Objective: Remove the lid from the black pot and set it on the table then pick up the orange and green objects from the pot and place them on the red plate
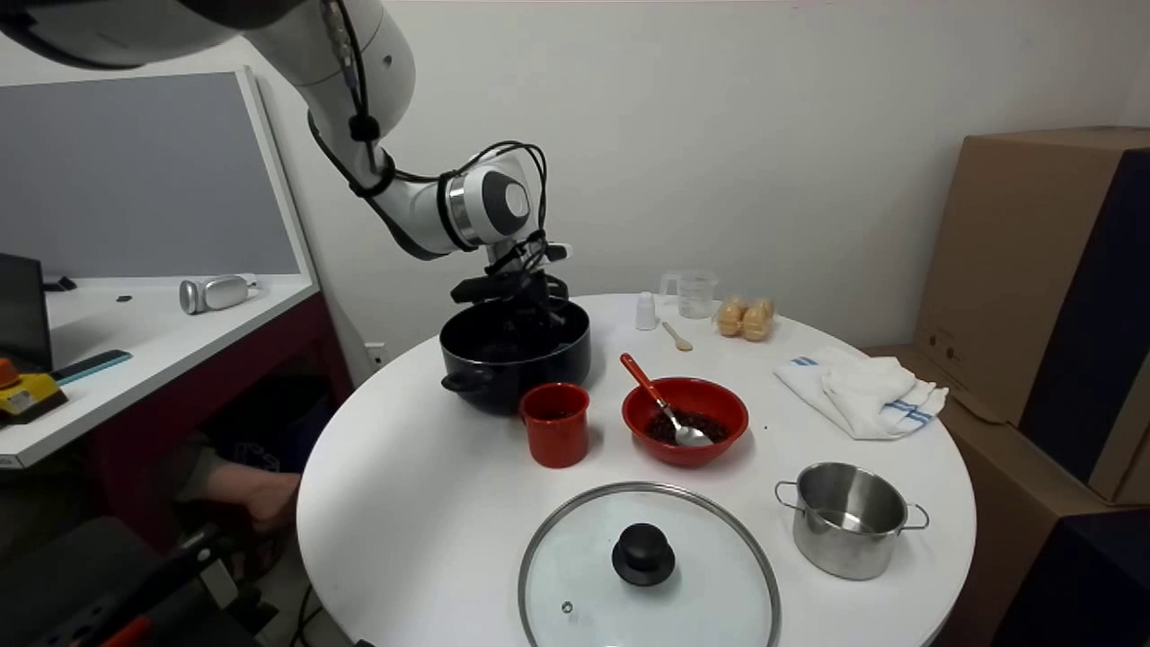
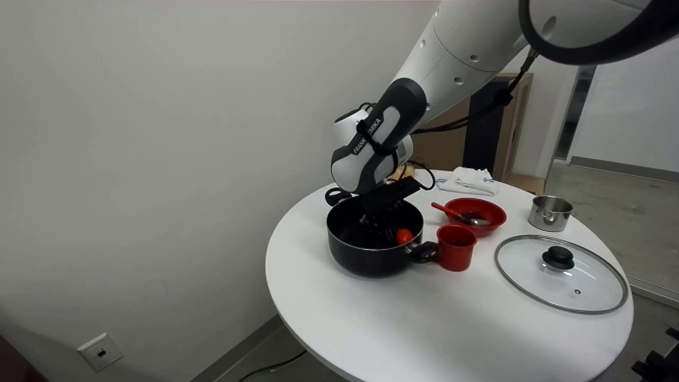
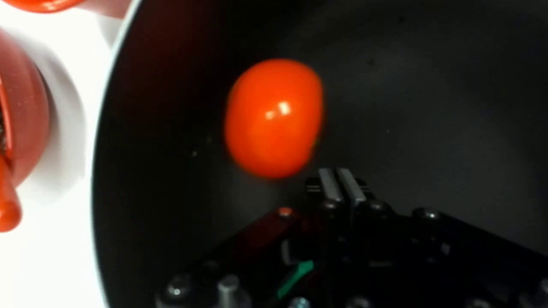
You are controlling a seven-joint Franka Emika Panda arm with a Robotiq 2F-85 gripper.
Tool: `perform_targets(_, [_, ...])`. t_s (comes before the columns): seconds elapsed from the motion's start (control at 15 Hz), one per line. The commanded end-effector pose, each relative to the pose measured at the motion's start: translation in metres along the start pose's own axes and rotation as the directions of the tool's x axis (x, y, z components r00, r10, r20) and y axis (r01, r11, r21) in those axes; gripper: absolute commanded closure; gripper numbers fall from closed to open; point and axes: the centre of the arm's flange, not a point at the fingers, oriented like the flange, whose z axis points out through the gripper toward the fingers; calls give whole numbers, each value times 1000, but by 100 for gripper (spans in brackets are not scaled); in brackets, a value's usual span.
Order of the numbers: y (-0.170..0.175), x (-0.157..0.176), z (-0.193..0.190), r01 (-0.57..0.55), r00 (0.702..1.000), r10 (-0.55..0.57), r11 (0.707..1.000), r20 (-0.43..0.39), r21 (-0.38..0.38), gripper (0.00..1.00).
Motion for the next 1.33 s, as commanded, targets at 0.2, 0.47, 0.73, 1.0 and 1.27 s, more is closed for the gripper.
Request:
perform_targets(0.2, [-9,5,-1,2,1000,-2,1000,-15,-24,64])
perform_targets(0.47, [-15,4,-6,11,1000,-12,1000,-27,-23,21])
perform_targets(0.73, [-18,5,-11,5,999,-7,999,-43,-35,0])
perform_targets(1.0, [-16,8,-12,-14,998,11,999,-62,-46,0])
perform_targets(1.27, [-1,19,-16,-72,992,62,994,-114,-85,0])
